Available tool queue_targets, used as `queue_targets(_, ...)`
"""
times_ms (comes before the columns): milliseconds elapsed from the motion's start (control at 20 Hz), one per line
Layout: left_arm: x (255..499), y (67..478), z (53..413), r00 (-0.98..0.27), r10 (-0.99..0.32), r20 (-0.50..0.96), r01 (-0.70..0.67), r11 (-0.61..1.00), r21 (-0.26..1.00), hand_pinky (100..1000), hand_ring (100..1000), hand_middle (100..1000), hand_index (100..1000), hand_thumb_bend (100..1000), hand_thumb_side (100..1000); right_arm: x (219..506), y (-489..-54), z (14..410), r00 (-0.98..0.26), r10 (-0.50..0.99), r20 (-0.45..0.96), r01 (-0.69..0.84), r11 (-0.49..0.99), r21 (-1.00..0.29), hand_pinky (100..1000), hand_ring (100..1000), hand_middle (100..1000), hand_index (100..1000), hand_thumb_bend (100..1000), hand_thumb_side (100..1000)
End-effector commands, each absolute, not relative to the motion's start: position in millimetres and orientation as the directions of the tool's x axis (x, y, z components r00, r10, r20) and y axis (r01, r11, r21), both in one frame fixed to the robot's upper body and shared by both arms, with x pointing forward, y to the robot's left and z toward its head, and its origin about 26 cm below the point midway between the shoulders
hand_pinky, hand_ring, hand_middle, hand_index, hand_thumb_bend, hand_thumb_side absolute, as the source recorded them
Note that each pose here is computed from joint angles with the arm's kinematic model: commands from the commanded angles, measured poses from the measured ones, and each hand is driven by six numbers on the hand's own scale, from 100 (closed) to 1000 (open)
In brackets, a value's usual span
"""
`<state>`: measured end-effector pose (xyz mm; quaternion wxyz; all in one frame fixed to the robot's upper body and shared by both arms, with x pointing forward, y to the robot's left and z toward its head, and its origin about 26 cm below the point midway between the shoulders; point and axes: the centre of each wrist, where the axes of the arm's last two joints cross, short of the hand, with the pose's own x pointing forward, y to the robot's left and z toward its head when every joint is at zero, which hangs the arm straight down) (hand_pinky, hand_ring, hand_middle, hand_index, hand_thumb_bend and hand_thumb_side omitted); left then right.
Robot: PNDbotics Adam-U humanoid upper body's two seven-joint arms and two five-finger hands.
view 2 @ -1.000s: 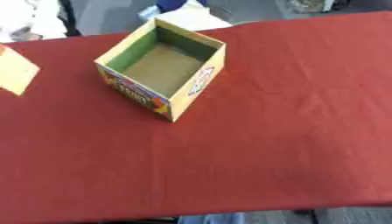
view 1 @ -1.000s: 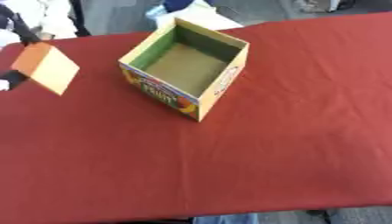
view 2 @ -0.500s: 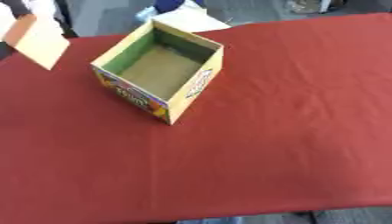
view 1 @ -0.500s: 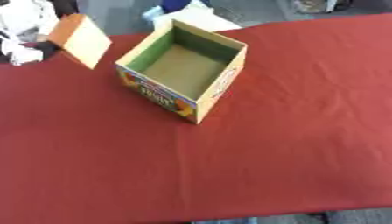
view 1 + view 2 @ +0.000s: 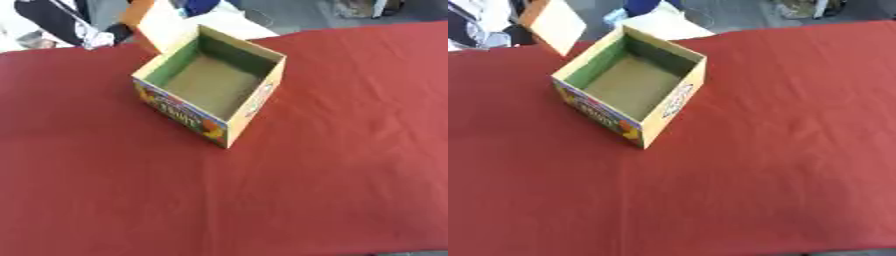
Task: Pick up objects on the table and place them in the box.
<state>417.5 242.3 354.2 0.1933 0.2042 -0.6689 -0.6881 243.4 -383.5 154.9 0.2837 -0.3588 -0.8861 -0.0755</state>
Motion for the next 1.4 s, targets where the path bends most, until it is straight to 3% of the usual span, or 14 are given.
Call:
queue_targets(50,424,234,363,-0.864,-0.492,-0.104,-0.036,-0.146,0.989,783,751,590,718,100,253,245,-382,164,-0.609,0.588,0.532,0.666,0.743,-0.059,614,735,515,702,100,826)
queue_targets(950,460,196,316,-0.810,-0.540,-0.227,-0.111,-0.238,0.965,781,749,590,704,100,268,253,-374,170,-0.655,0.538,0.531,0.627,0.779,-0.016,612,735,511,701,100,831)
queue_targets(1400,466,189,299,-0.805,-0.537,-0.252,-0.114,-0.276,0.954,793,778,653,792,100,278,253,-373,170,-0.655,0.533,0.536,0.625,0.780,-0.011,611,736,510,701,100,833)
